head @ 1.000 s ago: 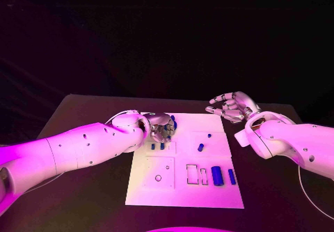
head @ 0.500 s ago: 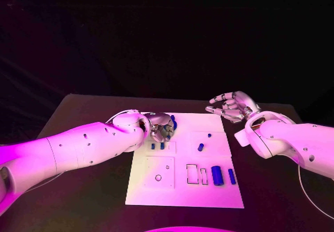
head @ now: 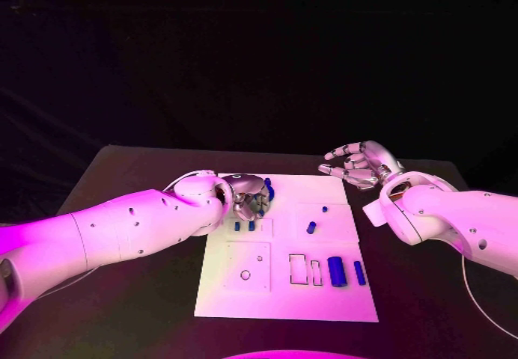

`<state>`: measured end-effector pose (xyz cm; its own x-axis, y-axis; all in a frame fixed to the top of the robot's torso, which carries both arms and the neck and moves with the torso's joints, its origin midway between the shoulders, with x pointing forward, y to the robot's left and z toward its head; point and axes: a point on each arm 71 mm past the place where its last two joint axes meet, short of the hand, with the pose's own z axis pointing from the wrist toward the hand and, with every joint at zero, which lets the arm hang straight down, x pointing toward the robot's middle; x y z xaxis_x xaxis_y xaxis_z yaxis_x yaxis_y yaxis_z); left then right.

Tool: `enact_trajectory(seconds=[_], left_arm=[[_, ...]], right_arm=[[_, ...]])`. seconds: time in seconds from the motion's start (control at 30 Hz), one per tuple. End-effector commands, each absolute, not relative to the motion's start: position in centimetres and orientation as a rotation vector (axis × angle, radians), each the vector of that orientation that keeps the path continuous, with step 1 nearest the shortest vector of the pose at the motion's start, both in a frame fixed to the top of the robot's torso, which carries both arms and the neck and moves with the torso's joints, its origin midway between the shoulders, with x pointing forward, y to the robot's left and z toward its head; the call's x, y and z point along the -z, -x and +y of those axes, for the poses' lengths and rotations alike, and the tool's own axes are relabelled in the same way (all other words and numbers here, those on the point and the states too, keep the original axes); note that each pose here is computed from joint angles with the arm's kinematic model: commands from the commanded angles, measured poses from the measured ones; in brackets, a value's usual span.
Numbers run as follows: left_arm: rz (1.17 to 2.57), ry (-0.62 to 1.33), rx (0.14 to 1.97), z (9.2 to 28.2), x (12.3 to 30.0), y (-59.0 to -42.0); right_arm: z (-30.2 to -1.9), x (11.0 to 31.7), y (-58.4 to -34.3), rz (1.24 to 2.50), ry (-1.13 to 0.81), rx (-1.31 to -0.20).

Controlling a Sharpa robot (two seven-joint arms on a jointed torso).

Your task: Assemble the parts on the task board

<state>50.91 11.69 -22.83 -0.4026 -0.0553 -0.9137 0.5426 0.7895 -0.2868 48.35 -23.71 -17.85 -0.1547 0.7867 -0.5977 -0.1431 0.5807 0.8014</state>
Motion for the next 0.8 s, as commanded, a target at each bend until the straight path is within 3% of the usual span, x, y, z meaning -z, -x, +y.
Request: enact_trajectory(seconds=[0.03, 0.53, 0.8], left_arm=[[1.857, -0.352, 0.723, 11.6, 22.7, -50.6], [1.84, -0.226, 0.805, 13.9, 20.1, -49.8], [1.905, -0.207, 0.764, 15.6, 20.2, -49.7]], right_arm=[[-23.5, 17.8, -48.3, 1.517, -0.551, -0.908], [-23.8, 17.8, -48.3, 1.517, -0.553, -0.904], [-23.8, 17.8, -48.3, 1.518, -0.555, -0.902]])
